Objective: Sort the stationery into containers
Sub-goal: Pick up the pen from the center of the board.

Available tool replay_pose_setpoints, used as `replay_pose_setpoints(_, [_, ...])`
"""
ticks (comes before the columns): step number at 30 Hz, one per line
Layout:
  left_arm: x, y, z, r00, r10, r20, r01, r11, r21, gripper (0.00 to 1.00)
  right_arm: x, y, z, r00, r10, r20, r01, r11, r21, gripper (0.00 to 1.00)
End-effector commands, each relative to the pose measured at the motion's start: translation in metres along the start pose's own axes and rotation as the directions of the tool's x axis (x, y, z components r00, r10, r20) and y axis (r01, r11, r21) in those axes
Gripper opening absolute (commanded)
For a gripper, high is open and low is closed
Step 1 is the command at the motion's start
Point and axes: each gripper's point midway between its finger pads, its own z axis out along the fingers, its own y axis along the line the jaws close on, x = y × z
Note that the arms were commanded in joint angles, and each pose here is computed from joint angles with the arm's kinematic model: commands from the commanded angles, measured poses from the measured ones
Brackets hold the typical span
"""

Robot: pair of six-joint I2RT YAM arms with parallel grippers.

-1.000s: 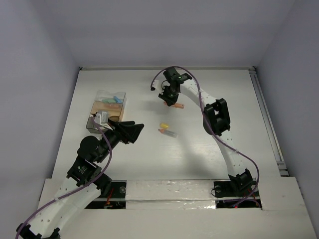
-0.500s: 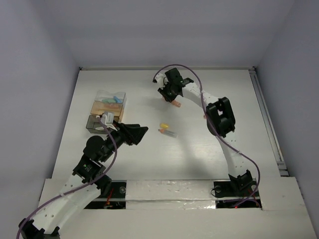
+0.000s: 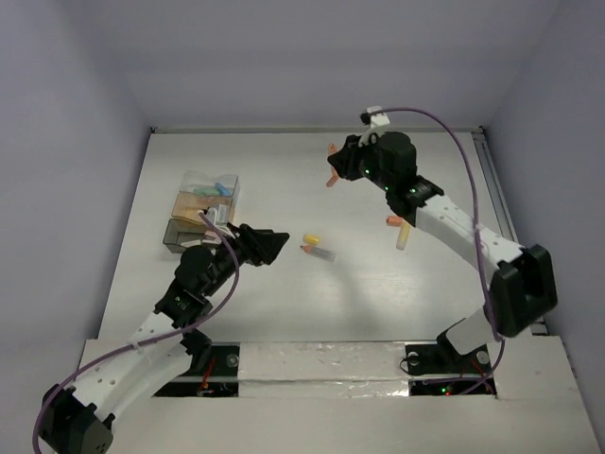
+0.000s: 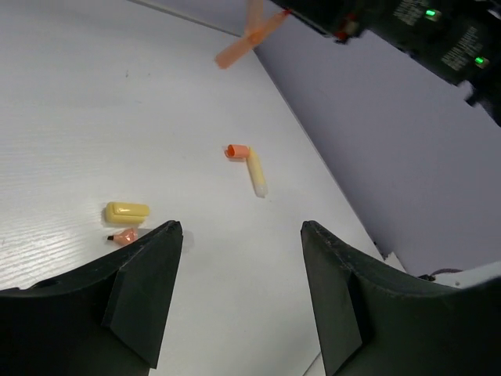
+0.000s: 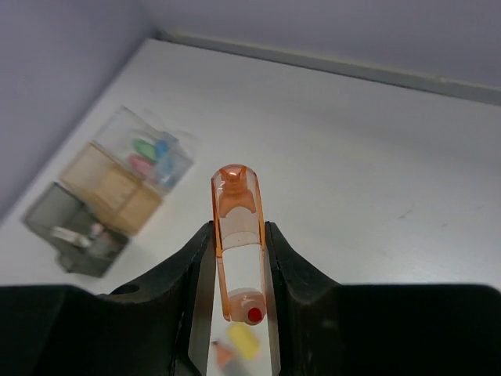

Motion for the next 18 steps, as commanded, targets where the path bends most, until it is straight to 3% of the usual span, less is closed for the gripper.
replay_pose_setpoints(1, [-0.023,-0.015,0.007,0.995,0.047,0.087,-0.052,0.997,0.055,0.59,-0.037,0.028,-0.035,0.946,0.274,0.172,-0.254,0.959,-0.127,0.0])
replay_pose_setpoints(8, [-0.021,-0.024,0.016,0.993,0.052,0.104,-0.064,0.991,0.117,0.58,-0.046,0.063,-0.088,0.881,0.42,0.217,-0.353,0.89,-0.29,0.0])
replay_pose_setpoints(14, [-0.01,-0.044,0.031,0.988,0.11,0.104,-0.127,0.977,0.17,0.6,-0.043,0.08,-0.1,0.86,0.48,0.175,-0.391,0.839,-0.378,0.0])
replay_pose_setpoints(18, [-0.006,-0.047,0.045,0.972,0.201,0.122,-0.216,0.969,0.123,0.62,-0.042,0.088,-0.099,0.854,0.497,0.154,-0.403,0.82,-0.406,0.0])
